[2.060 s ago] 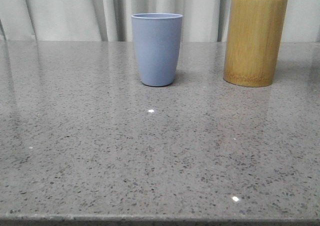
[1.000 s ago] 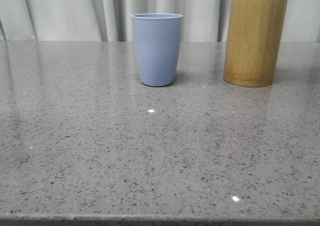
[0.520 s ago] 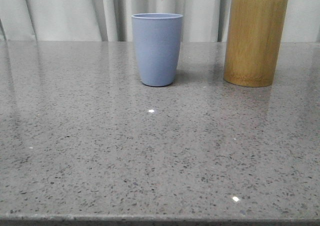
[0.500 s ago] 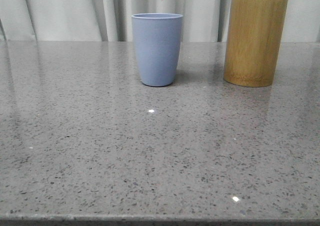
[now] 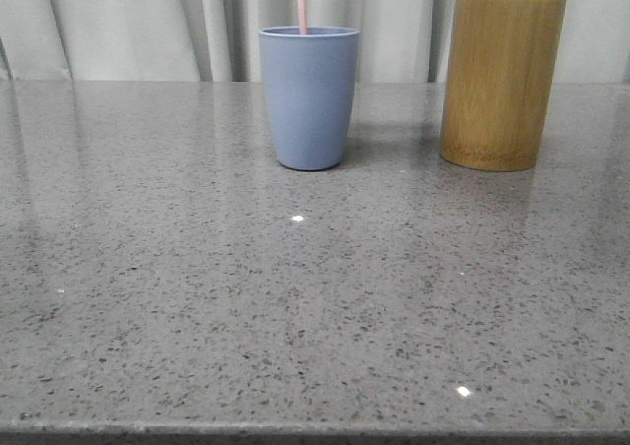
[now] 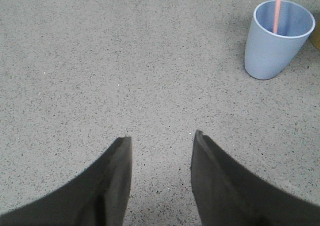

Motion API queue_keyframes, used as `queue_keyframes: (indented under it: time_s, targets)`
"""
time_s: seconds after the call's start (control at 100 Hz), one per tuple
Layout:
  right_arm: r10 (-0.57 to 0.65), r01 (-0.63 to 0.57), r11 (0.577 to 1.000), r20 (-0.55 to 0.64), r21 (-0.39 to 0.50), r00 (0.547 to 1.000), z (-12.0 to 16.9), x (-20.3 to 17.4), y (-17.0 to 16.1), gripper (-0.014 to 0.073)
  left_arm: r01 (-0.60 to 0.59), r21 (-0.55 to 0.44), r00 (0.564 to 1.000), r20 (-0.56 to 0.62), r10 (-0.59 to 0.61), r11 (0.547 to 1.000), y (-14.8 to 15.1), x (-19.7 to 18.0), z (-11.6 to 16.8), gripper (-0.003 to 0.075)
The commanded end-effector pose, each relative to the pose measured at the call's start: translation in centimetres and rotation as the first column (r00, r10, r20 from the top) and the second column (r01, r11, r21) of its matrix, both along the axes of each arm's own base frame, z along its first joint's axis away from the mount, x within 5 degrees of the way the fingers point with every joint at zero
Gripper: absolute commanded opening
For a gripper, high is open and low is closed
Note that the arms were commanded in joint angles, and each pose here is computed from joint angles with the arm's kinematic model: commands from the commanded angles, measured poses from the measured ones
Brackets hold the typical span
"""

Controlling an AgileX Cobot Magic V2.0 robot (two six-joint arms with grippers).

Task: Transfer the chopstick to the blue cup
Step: 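Carry the pink chopstick with the right gripper over the blue cup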

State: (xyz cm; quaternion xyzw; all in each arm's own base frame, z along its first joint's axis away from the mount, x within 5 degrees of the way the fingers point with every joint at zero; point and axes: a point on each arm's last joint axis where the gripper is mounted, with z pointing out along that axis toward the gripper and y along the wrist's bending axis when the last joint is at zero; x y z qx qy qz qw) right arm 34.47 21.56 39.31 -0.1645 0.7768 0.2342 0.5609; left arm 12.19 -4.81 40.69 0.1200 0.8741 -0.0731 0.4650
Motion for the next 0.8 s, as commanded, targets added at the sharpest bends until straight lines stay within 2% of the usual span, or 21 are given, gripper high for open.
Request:
queue_keyframes:
  time_s: [0.0, 0.2, 0.27, 0.54, 0.79]
  targets:
    - [-0.015, 0.008, 0.998, 0.109, 0.066, 0.994, 3.2, -0.7, -0.6, -0.0018, 0.008, -0.040, 0.997, 0.079, -0.005, 0.999, -0.1, 0.0, 1.3, 0.0281]
    - [-0.009, 0.005, 0.999, 0.086, 0.052, 0.996, 2.7, -0.6, -0.4, 0.0244, 0.007, -0.037, 0.997, 0.081, -0.004, 0.999, -0.1, 0.0, 1.3, 0.0281]
    - [-0.009, 0.005, 0.999, 0.085, 0.051, 0.996, 2.7, -0.6, -0.4, 0.0301, 0.007, -0.037, 0.997, 0.081, -0.004, 0.999, -0.1, 0.0, 1.3, 0.0281]
    - [-0.007, 0.003, 0.999, 0.090, 0.053, 0.996, 3.1, -0.9, -0.6, 0.0319, 0.006, -0.035, 0.997, 0.082, -0.003, 0.999, 0.0, 0.0, 1.3, 0.0281]
    - [-0.012, 0.001, 0.998, 0.166, 0.067, 0.986, 6.1, -3.3, -2.2, 0.0317, 0.012, -0.042, 0.993, 0.115, -0.007, 0.999, -0.1, 0.1, 1.5, 0.0281]
